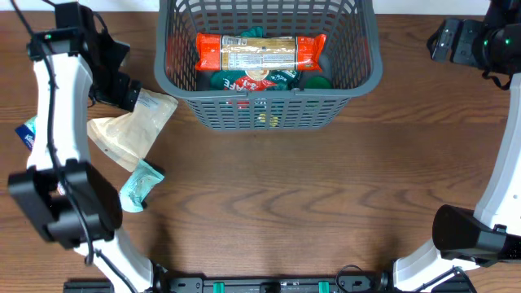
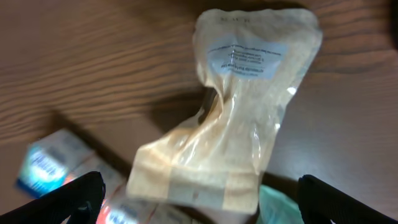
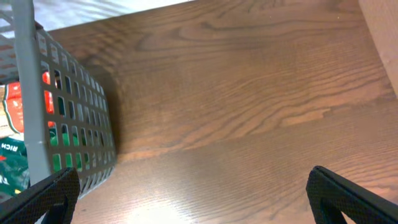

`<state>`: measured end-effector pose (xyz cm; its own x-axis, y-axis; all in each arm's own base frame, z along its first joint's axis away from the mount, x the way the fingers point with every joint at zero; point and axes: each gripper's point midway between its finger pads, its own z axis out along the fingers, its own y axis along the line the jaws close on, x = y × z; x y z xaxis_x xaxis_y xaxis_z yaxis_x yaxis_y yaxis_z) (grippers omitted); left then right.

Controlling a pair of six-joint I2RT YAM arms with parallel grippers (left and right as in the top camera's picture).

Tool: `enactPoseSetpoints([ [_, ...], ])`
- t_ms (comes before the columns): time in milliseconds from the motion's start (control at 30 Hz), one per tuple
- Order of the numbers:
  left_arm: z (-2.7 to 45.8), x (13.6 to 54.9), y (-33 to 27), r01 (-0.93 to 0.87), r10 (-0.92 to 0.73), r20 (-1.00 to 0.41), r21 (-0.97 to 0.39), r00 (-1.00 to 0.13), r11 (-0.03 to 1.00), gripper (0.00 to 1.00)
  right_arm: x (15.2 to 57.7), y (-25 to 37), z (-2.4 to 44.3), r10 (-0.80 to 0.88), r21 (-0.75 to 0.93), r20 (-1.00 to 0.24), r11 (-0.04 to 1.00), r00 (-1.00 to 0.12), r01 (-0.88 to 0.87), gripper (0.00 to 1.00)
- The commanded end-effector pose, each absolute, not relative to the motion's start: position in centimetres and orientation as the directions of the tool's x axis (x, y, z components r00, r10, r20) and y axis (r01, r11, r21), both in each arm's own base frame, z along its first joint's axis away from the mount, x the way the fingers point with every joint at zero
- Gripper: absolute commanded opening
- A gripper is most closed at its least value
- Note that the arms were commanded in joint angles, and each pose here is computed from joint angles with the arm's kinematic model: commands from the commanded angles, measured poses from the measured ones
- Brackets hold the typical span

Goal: Pack container
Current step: 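Retract the right arm and grasp the beige paper pouch with the left gripper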

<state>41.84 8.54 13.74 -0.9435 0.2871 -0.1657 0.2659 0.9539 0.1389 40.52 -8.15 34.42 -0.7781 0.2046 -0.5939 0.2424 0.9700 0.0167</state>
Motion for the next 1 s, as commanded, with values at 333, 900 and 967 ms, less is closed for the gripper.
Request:
enactPoseSetpoints([
  [333,2.7,44.0,8.5,0.315,0.317,-0.04,0.034,-0.948,0.948,0.99,40.3,-8.4,33.8,0.223,0.02,-0.573,0.966,-0.789,0.258,0.99],
  [900,-0.9,42.9,8.3,0.305,0.305,0.04,-0.011,-0.951,0.952,0.33,40.3,-8.5,33.9,0.222,0.018,-0.576,0.965,-0.787,0.26,0.99],
  [967,-0.9,42.8,8.2,0.281,0.281,0.042,-0.011,-0.959,0.96,0.27,40.4,-8.6,33.9,0.222,0.017,-0.577,0.965,-0.786,0.261,0.99],
])
